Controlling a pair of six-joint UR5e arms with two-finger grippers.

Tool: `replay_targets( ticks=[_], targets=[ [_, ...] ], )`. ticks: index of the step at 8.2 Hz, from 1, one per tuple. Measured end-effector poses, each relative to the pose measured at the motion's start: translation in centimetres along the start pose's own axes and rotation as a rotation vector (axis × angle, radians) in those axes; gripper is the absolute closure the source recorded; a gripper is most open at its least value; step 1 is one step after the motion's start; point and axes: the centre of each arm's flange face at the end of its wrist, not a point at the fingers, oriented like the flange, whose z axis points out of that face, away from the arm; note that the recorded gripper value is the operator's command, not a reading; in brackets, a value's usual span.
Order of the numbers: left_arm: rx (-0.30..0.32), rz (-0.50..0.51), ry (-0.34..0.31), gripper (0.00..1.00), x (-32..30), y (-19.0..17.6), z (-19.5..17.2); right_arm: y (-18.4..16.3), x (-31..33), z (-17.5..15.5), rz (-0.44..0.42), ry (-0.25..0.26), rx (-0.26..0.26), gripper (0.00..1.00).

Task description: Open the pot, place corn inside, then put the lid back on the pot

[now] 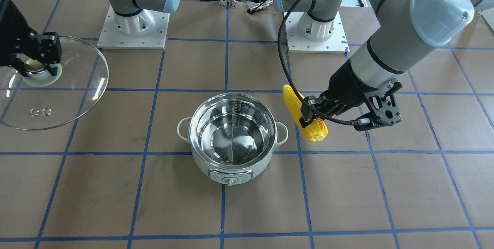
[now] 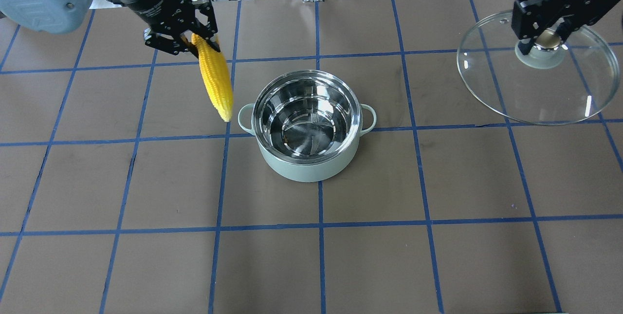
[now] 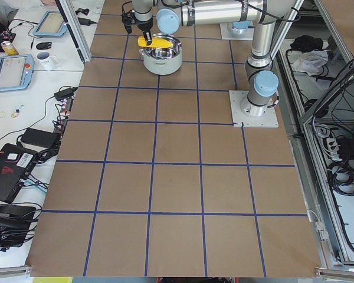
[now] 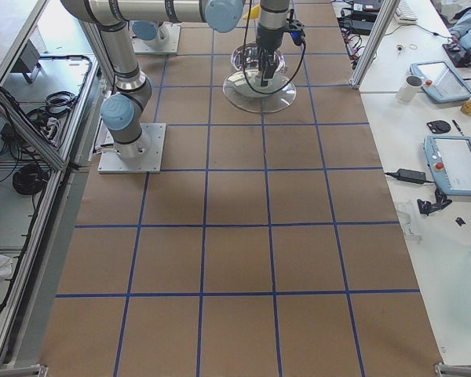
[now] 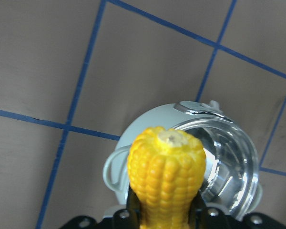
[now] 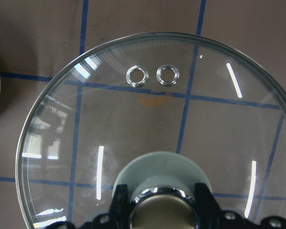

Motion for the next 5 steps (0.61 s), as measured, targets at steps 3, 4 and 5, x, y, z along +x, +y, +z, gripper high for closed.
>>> replay_targets(
  ticks=[3,4,5],
  targets=[
    [-0.047,0.033,0.099,1.00,5.9,1.5,4.2,0.9,4.0,0.7,-0.052,-0.003,-0.035,0.93],
    [-0.080,0.055,0.092,1.00,7.2,1.5,6.9,1.2,4.9,0.9,-0.052,-0.005,-0.042,0.93],
    [-0.114,0.075,0.078,1.00,8.1,1.6,9.4,1.3,5.4,1.0,-0.053,-0.006,-0.046,0.93]
  ],
)
